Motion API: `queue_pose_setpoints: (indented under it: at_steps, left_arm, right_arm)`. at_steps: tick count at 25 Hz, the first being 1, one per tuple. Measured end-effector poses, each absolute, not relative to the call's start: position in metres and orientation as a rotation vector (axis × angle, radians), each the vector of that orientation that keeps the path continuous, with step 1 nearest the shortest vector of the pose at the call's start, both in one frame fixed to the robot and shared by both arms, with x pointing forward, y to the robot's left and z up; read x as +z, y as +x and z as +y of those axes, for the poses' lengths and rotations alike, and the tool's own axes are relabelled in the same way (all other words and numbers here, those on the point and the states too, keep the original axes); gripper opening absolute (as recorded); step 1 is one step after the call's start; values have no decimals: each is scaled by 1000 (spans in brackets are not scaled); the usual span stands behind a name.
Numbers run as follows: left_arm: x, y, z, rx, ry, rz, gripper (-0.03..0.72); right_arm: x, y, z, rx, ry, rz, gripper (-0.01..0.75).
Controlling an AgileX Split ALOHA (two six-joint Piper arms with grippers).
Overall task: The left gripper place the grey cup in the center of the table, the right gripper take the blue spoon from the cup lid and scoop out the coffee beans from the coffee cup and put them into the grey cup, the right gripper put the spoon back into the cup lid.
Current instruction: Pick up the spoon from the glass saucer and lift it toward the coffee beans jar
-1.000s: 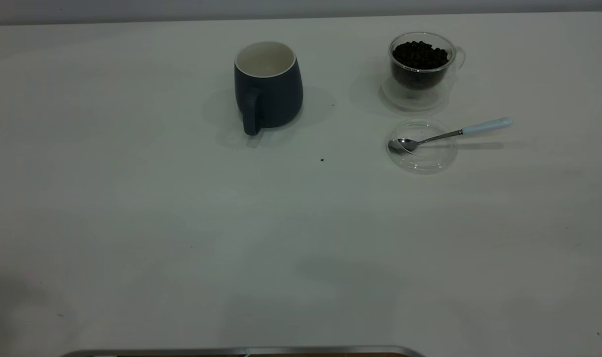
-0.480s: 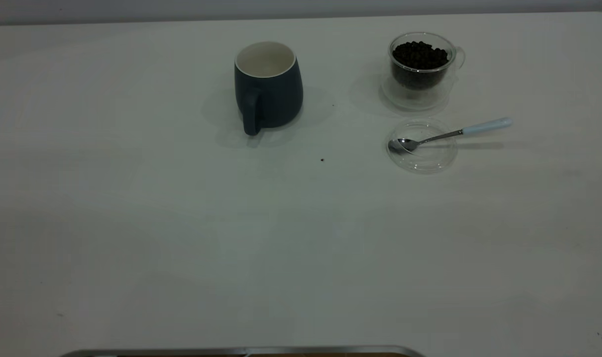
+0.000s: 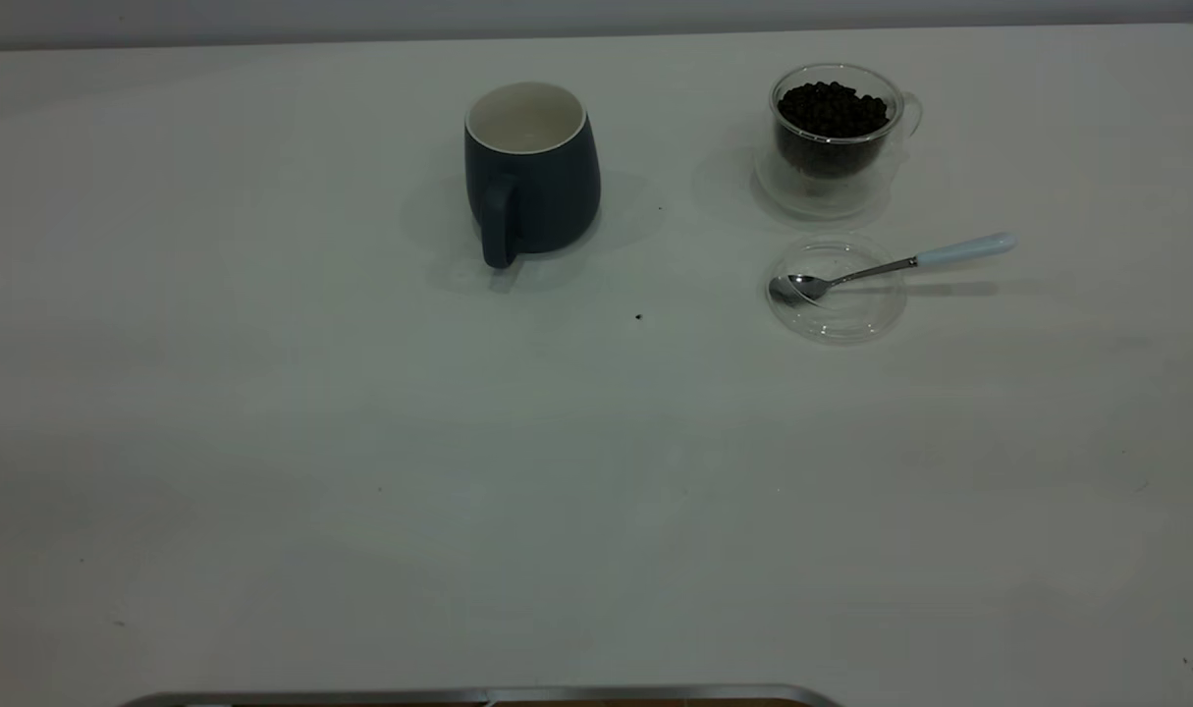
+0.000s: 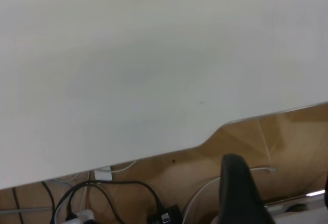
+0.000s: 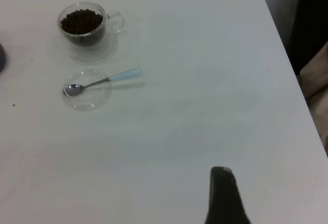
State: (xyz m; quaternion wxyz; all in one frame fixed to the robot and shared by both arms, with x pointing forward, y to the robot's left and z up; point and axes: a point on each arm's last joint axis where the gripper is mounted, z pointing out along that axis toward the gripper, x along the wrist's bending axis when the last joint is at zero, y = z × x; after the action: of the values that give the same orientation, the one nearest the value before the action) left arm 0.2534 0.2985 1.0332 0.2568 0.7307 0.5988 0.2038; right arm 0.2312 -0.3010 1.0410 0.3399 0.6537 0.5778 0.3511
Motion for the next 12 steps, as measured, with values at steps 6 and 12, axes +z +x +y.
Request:
queue_pose_setpoints:
  at_steps: [6,12]
  left_arm:
    - [1034,246,300,595,1930,1605,466]
    - [1032,222,303,742,1753,1596,466]
  right_arm:
    - [1041,231,-301,914,1702,1504,528]
    - [1041,231,-301,914,1702,1504,528]
